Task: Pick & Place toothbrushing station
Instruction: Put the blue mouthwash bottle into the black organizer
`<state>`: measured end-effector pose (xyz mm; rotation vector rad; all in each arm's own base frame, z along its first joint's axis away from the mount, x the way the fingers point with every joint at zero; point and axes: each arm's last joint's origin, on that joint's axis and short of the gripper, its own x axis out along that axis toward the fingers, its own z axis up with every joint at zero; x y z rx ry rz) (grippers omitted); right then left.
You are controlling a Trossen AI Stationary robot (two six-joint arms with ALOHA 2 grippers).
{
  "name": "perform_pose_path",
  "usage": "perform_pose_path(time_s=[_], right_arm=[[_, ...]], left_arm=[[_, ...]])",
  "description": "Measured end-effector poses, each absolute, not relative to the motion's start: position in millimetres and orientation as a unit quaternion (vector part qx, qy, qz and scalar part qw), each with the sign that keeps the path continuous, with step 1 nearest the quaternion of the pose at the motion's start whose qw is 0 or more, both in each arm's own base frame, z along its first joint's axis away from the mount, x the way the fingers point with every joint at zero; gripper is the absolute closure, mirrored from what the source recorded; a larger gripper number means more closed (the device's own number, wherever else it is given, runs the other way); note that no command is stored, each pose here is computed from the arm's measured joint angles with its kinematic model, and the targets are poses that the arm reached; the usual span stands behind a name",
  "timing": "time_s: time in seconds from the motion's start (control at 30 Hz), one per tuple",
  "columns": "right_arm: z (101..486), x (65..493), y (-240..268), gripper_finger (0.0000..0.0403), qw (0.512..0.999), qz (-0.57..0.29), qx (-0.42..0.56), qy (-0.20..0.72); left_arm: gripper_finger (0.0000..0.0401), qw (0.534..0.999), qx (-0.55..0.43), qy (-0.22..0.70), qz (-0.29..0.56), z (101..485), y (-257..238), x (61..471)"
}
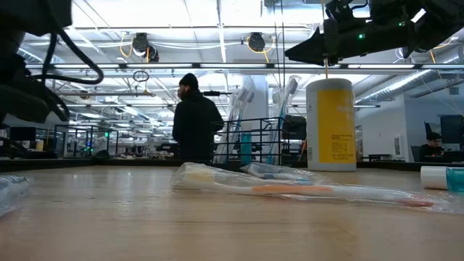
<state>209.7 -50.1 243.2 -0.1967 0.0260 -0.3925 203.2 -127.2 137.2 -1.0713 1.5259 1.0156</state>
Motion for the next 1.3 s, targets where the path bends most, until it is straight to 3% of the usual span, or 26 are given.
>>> perform_pose_path(time_s=[0.3, 0.5, 0.73, 1.0, 1.3], right_arm=[[245, 210, -50, 0.0204, 0.976, -0.195, -0.098, 0.006], [245, 210, -50, 0.0204, 0.976, -0.195, -0.096, 0.005], [245, 210, -50, 0.0204, 0.979, -0.192, -0.071, -0.004], [246, 217, -39, 0.0204, 0.998, -0.008, -0.058, -0.04], [236, 236, -39, 0.0184, 0.996, 0.009, -0.035, -0.083]], left_arm=[[0.0306, 0.67, -0.388, 0.53, 0.346, 183, -110, 248], [0.0296, 0.81, -0.288, 0.373, 0.349, 236, -83, 271], [0.03, 0.922, -0.158, 0.201, 0.291, 284, -53, 303], [0.0299, 0.977, -0.049, 0.064, 0.195, 323, -18, 328], [0.0298, 0.989, -0.042, 0.006, 0.138, 326, 6, 341]])
